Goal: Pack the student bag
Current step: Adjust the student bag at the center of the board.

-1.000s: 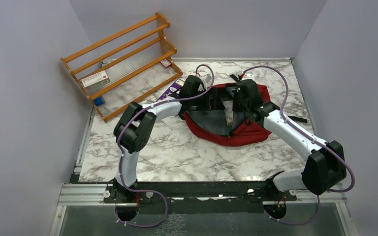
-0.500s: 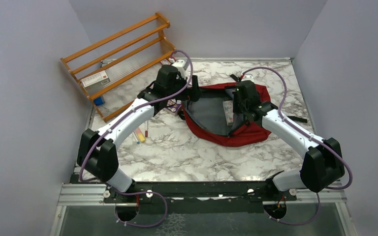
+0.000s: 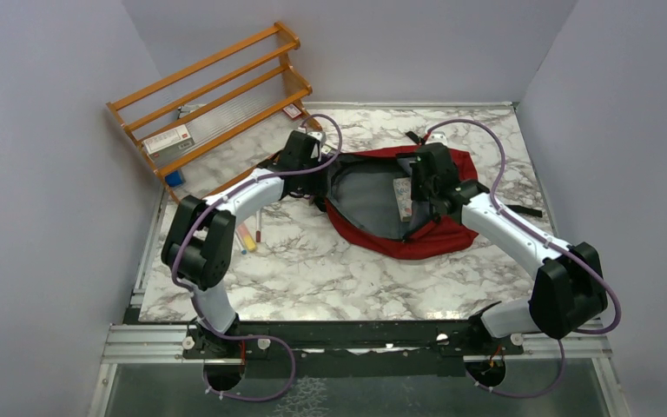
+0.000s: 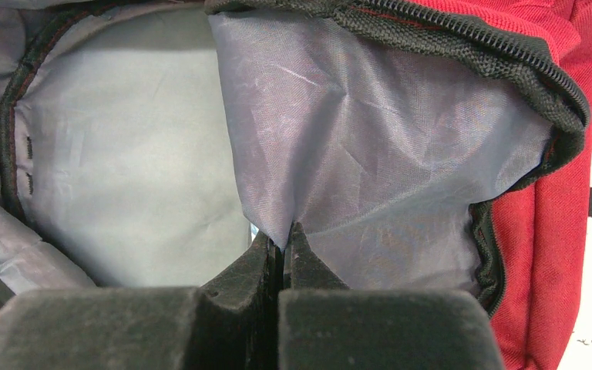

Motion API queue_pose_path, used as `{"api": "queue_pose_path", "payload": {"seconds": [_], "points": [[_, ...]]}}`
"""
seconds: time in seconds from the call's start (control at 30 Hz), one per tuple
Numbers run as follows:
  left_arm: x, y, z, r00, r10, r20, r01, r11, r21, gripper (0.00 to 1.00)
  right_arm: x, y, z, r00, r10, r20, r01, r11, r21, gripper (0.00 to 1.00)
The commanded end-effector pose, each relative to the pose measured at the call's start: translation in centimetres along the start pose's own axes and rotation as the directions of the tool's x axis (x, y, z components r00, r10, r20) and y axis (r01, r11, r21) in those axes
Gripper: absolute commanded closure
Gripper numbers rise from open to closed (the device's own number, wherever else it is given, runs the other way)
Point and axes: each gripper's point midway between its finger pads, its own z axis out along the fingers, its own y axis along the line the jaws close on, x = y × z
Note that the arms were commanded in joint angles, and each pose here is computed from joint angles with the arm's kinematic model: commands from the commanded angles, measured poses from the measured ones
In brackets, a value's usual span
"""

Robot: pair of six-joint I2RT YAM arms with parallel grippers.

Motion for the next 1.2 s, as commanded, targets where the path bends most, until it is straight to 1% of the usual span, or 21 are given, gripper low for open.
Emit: {"api": "queue_pose_path", "payload": {"seconds": [0.0, 0.07, 0.23, 0.4, 0.57, 0.63, 0.7, 0.73, 0.77, 0.9, 0.97, 1.07, 1.17], "points": [[-0.5, -1.5, 0.8, 1.0, 0.003, -0.015, -0.002, 0.997, 0.074, 0.6, 1.4, -1.1, 0.3, 0.999, -0.022, -0.038, 0.024, 0.999, 0.039, 0.99], [-0.4, -1.9, 0.7, 1.0, -0.007, -0.02, 0.009, 0.996, 0.094, 0.73, 1.5, -1.4, 0.3, 0.999, -0.022, -0.039, 0.023, 0.998, 0.05, 0.99], [-0.2, -3.3, -0.6, 1.0, -0.013, -0.022, 0.016, 0.986, 0.165, 0.99, 1.7, -2.5, 0.5, 0.999, -0.019, -0.046, 0.023, 0.996, 0.09, 0.99], [1.1, -7.0, -2.9, 0.999, 0.014, -0.034, -0.004, 0.962, 0.274, 1.0, 0.9, -4.3, 0.9, 0.999, -0.014, -0.048, 0.02, 0.989, 0.144, 0.99], [3.4, -11.6, -5.2, 0.997, 0.05, -0.06, -0.025, 0.929, 0.37, 1.0, -0.5, -6.6, 1.0, 0.999, 0.0, -0.036, 0.007, 0.981, 0.192, 0.99], [4.4, -12.3, -5.6, 0.996, 0.051, -0.079, -0.017, 0.924, 0.382, 1.0, -0.7, -6.9, 0.9, 0.999, -0.007, -0.041, 0.015, 0.981, 0.195, 0.99], [5.3, -11.9, -5.7, 0.995, 0.04, -0.094, -0.003, 0.931, 0.366, 1.0, -0.4, -6.9, 0.7, 0.998, -0.015, -0.068, 0.028, 0.982, 0.186, 0.99], [5.5, -11.3, -5.6, 0.995, 0.032, -0.098, 0.004, 0.939, 0.343, 0.95, -0.1, -6.7, 0.6, 0.996, -0.017, -0.082, 0.031, 0.984, 0.175, 0.98], [5.7, -10.7, -5.4, 0.995, 0.025, -0.096, 0.007, 0.948, 0.317, 0.86, 0.1, -6.5, 0.4, 0.996, -0.017, -0.091, 0.031, 0.987, 0.16, 0.94], [4.6, -9.3, -5.6, 0.997, -0.02, -0.076, 0.042, 0.956, 0.29, 0.64, 1.0, -5.9, -0.6, 0.994, -0.005, -0.109, 0.017, 0.993, 0.113, 0.74], [3.3, -8.7, -6.0, 0.998, -0.046, -0.047, 0.058, 0.957, 0.285, 0.59, 0.8, -5.6, -1.3, 0.994, 0.004, -0.106, 0.005, 0.996, 0.087, 0.68], [1.0, -7.2, -7.0, 0.996, -0.089, 0.011, 0.083, 0.959, 0.271, 0.51, -0.2, -4.8, -2.6, 0.997, 0.019, -0.08, -0.016, 0.999, 0.037, 0.62], [-0.8, -5.2, -8.1, 0.989, -0.13, 0.072, 0.108, 0.962, 0.25, 0.43, -2.2, -3.3, -4.0, 0.999, 0.02, -0.026, -0.022, 0.998, -0.06, 0.57]]}}
